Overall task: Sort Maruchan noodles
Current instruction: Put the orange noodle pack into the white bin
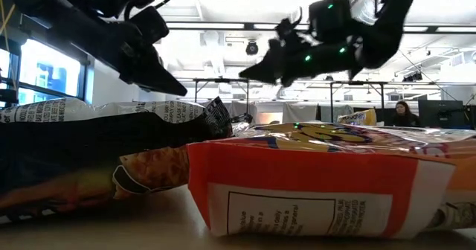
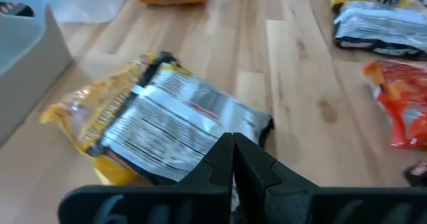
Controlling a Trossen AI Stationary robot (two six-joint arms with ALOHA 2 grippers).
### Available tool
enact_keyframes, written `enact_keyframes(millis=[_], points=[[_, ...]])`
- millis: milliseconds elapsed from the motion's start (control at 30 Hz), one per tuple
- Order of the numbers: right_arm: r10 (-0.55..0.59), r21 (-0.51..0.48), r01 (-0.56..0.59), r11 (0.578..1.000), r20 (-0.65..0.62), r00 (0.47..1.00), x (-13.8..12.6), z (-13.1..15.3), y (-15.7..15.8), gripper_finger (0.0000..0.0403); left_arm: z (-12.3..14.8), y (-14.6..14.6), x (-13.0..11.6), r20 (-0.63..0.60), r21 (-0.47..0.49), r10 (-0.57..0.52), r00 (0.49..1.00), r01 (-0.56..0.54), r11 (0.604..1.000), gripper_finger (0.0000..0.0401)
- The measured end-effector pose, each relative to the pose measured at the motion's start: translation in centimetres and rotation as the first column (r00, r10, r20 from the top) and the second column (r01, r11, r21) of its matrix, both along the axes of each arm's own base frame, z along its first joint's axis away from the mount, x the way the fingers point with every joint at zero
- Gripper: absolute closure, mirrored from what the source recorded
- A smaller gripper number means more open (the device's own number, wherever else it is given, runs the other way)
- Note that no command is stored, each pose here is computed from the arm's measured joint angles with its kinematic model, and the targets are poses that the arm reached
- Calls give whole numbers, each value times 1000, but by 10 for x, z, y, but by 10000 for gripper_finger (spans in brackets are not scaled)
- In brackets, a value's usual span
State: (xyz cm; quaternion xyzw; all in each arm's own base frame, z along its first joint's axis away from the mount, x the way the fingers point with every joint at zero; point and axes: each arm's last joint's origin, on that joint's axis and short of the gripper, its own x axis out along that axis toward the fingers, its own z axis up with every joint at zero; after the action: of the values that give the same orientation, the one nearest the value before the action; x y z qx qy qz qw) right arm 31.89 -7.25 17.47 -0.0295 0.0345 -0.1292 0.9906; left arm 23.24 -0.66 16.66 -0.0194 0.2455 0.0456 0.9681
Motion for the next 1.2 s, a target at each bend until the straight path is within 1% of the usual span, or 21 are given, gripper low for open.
enact_keyframes(millis=[100, 200, 267, 400, 467, 633, 767, 833, 967, 1033, 1100, 1200], points=[[-3, -18, 3, 1000, 0, 1000, -16, 11, 7, 403, 0, -6, -1, -9, -24, -9, 1000, 9, 1000, 399], [-13, -29, 12, 1000, -15, 1000, -32, 22, 11, 403, 0, -11, -3, -79, -41, 17, 997, -21, 999, 389], [-21, -32, 21, 999, -10, 1000, -41, 31, 12, 403, 5, -14, -3, -143, -20, 44, 989, -48, 999, 380], [-62, -32, 61, 998, -38, 997, -57, 40, 14, 403, 14, -22, -4, -283, 59, 107, 953, -95, 994, 359], [-72, -30, 70, 997, -46, 996, -62, 44, 15, 403, 21, -26, -3, -319, 56, 126, 939, -114, 992, 348], [-74, -16, 72, 997, -87, 993, -65, 42, 15, 403, 30, -32, -10, -438, 11, 191, 879, -207, 978, 321], [-73, -13, 72, 997, -106, 992, -65, 39, 15, 403, 39, -39, -22, -540, 72, 265, 799, -270, 960, 299], [-73, -15, 71, 997, -109, 991, -65, 39, 15, 403, 44, -40, -28, -575, 101, 319, 753, -321, 942, 290], [-73, -20, 71, 997, -110, 991, -65, 39, 15, 403, 45, -39, -41, -645, 116, 408, 646, -445, 888, 277], [-73, -20, 71, 997, -111, 991, -65, 39, 15, 403, 43, -36, -48, -663, 124, 437, 608, -485, 865, 273], [-73, -20, 71, 997, -111, 991, -65, 39, 15, 403, 42, -33, -53, -670, 124, 453, 588, -513, 849, 270], [-72, -20, 71, 997, -111, 991, -65, 39, 15, 403, 46, -26, -59, -657, 93, 464, 594, -546, 832, 270]])
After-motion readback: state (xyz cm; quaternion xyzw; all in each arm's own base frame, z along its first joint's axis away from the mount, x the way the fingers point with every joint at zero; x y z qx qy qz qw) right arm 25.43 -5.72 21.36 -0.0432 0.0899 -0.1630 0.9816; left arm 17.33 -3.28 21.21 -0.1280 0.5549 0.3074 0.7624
